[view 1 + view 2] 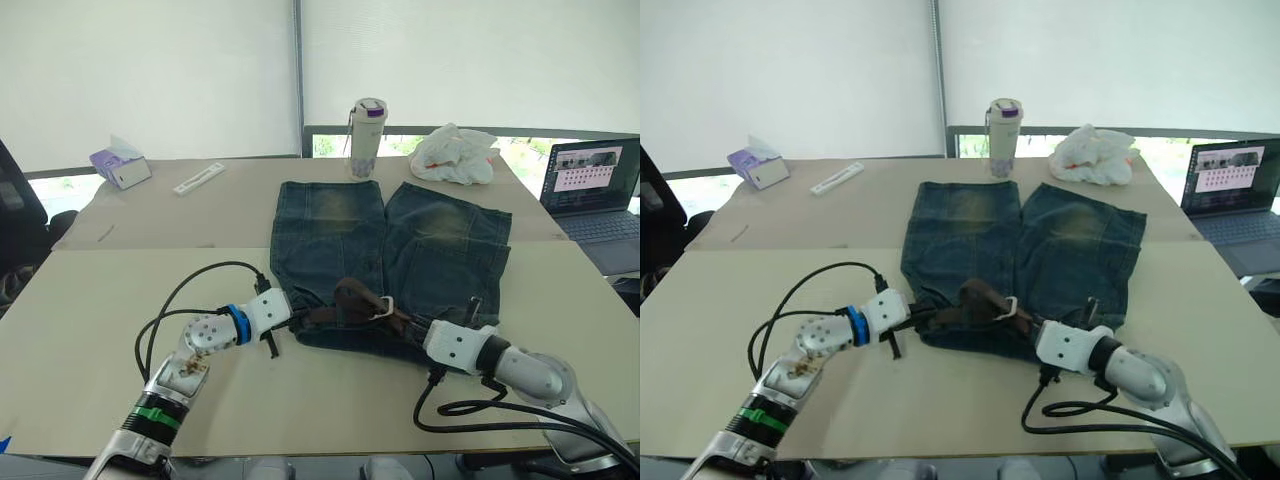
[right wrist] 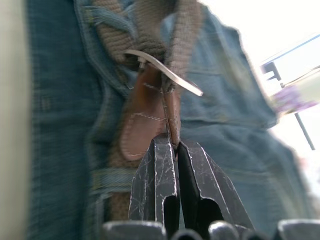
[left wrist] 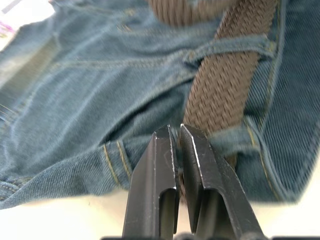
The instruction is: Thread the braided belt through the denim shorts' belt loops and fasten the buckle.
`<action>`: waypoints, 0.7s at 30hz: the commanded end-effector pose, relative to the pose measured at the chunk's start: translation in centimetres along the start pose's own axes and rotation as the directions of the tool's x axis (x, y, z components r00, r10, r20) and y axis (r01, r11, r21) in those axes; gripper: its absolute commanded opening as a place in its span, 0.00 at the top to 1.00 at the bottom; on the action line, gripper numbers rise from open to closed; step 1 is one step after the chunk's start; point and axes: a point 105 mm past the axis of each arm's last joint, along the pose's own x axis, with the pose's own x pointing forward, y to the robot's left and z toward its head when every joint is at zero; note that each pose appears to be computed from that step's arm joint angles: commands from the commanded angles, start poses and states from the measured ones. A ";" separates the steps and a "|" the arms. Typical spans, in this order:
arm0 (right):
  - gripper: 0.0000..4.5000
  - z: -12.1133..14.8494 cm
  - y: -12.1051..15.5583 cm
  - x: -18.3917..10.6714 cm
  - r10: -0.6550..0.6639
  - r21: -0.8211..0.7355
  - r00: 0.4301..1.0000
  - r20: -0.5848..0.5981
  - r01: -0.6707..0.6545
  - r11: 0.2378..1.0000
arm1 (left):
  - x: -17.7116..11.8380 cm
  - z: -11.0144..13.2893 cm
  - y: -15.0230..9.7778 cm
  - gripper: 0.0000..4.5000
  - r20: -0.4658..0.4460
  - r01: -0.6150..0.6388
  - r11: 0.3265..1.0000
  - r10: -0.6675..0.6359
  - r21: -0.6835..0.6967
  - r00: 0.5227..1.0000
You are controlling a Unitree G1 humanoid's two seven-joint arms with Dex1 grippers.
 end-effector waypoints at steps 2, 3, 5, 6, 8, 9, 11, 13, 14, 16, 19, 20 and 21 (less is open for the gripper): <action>1.00 0.0 -1.1 -0.7 0.008 -0.068 1.000 -0.018 -0.009 0.998 | -0.1 -2.6 -1.5 0.92 -0.111 0.090 0.990 -0.101 -0.106 0.989; 1.00 -0.3 -1.1 -0.7 0.011 -0.065 1.000 -0.028 -0.012 0.998 | -0.1 -2.6 -1.3 0.92 -0.112 0.087 0.990 -0.100 -0.110 0.989; 1.00 -0.9 -1.0 -1.0 0.025 -0.074 0.998 -0.054 -0.029 0.997 | -0.2 -2.8 -1.1 0.92 -0.126 0.086 0.990 -0.100 -0.111 0.987; 1.00 -1.1 -1.1 -1.1 0.022 -0.065 0.998 -0.057 -0.026 0.998 | -0.3 -2.9 -1.1 0.92 -0.132 0.087 0.990 -0.101 -0.108 0.986; 1.00 -1.1 -1.3 -1.2 0.013 -0.061 0.998 -0.054 -0.016 0.998 | -0.3 -3.1 -0.9 0.92 -0.141 0.074 0.991 -0.090 -0.113 0.986; 1.00 -1.1 -1.4 -1.2 0.008 -0.060 0.999 -0.051 -0.011 0.998 | -0.3 -3.1 -0.8 0.92 -0.143 0.071 0.991 -0.088 -0.116 0.986; 1.00 -1.4 -1.2 -1.2 0.016 -0.066 0.998 -0.055 -0.020 0.998 | -0.2 -3.1 -0.8 0.92 -0.139 0.068 0.990 -0.085 -0.123 0.987; 1.00 -2.0 -1.0 -1.3 0.023 -0.087 0.997 -0.077 -0.030 0.996 | 0.0 -3.0 -1.0 0.92 -0.133 0.065 0.989 -0.083 -0.132 0.988; 1.00 -2.3 -0.9 -1.4 0.021 -0.099 0.996 -0.089 -0.030 0.995 | 0.1 -2.9 -1.0 0.92 -0.131 0.066 0.989 -0.084 -0.135 0.988; 1.00 -3.4 -1.2 -2.0 0.011 -0.167 0.991 -0.132 -0.033 0.985 | 0.1 -2.9 -1.3 0.92 -0.131 0.071 0.989 -0.089 -0.131 0.987; 1.00 -5.1 -2.6 -3.1 -0.068 -0.253 0.980 -0.186 0.020 0.967 | 0.1 -2.9 -1.5 0.92 -0.131 0.077 0.988 -0.095 -0.133 0.987; 1.00 -5.6 -3.0 -3.7 -0.088 -0.273 0.976 -0.198 0.031 0.962 | 0.1 -2.9 -1.6 0.92 -0.132 0.079 0.988 -0.096 -0.130 0.987; 1.00 -6.0 -3.4 -4.2 -0.105 -0.285 0.972 -0.208 0.043 0.958 | 0.1 -2.9 -1.6 0.92 -0.133 0.078 0.988 -0.095 -0.130 0.987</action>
